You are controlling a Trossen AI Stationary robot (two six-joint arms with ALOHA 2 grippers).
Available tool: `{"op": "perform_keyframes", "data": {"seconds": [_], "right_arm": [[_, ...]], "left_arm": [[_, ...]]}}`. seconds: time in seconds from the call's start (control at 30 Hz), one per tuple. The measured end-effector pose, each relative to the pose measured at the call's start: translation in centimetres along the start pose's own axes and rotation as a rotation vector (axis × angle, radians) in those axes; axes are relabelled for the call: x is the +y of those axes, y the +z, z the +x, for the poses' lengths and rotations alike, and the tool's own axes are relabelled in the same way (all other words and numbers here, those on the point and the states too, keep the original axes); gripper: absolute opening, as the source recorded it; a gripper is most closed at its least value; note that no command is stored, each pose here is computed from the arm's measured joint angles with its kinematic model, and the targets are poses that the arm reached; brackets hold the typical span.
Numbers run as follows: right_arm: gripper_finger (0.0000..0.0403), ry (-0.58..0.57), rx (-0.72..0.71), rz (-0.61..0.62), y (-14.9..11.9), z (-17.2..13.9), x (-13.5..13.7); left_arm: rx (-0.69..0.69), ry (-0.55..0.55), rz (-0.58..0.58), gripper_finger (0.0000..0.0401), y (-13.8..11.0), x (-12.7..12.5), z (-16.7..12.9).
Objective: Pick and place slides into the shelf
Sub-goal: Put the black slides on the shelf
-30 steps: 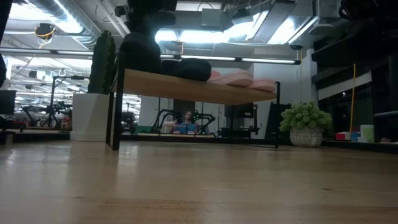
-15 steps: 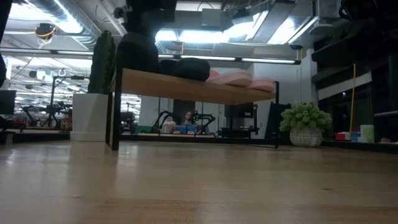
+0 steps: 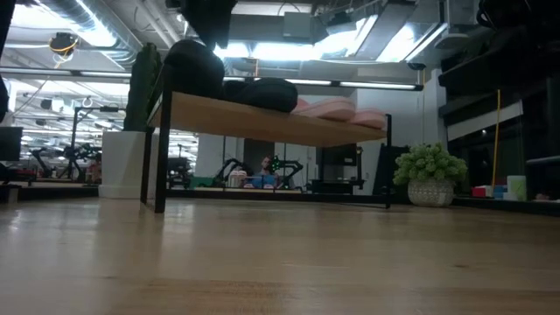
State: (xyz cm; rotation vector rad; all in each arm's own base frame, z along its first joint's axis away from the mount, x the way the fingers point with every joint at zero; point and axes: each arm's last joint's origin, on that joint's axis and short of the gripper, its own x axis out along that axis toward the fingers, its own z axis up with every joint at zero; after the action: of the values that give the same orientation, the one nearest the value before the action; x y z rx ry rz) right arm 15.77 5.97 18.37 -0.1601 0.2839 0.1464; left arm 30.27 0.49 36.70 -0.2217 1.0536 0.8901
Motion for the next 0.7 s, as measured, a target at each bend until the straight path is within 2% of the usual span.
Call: {"op": "perform_keyframes", "data": {"seconds": [0.2, 0.33, 0.5, 0.7], "right_arm": [[0.0023, 0.0, 0.0, 0.0, 0.0, 0.0, 0.0], [0.0023, 0.0, 0.0, 0.0, 0.0, 0.0, 0.0], [0.0023, 0.0, 0.0, -0.001, 0.0, 0.0, 0.0], [0.0023, 0.0, -0.001, -0.002, 0.0, 0.0, 0.0]], "left_arm": [[-0.074, -0.037, -0.02, 0.0154, 0.6, 0.2, -2.2], [-0.156, -0.022, 0.007, 0.0154, 0.1, -0.5, -3.7], [-0.399, 0.08, 0.09, 0.0154, -2.6, -2.5, -6.6], [-0.542, 0.015, 0.114, 0.0154, -6.9, -5.0, -9.3]]}}
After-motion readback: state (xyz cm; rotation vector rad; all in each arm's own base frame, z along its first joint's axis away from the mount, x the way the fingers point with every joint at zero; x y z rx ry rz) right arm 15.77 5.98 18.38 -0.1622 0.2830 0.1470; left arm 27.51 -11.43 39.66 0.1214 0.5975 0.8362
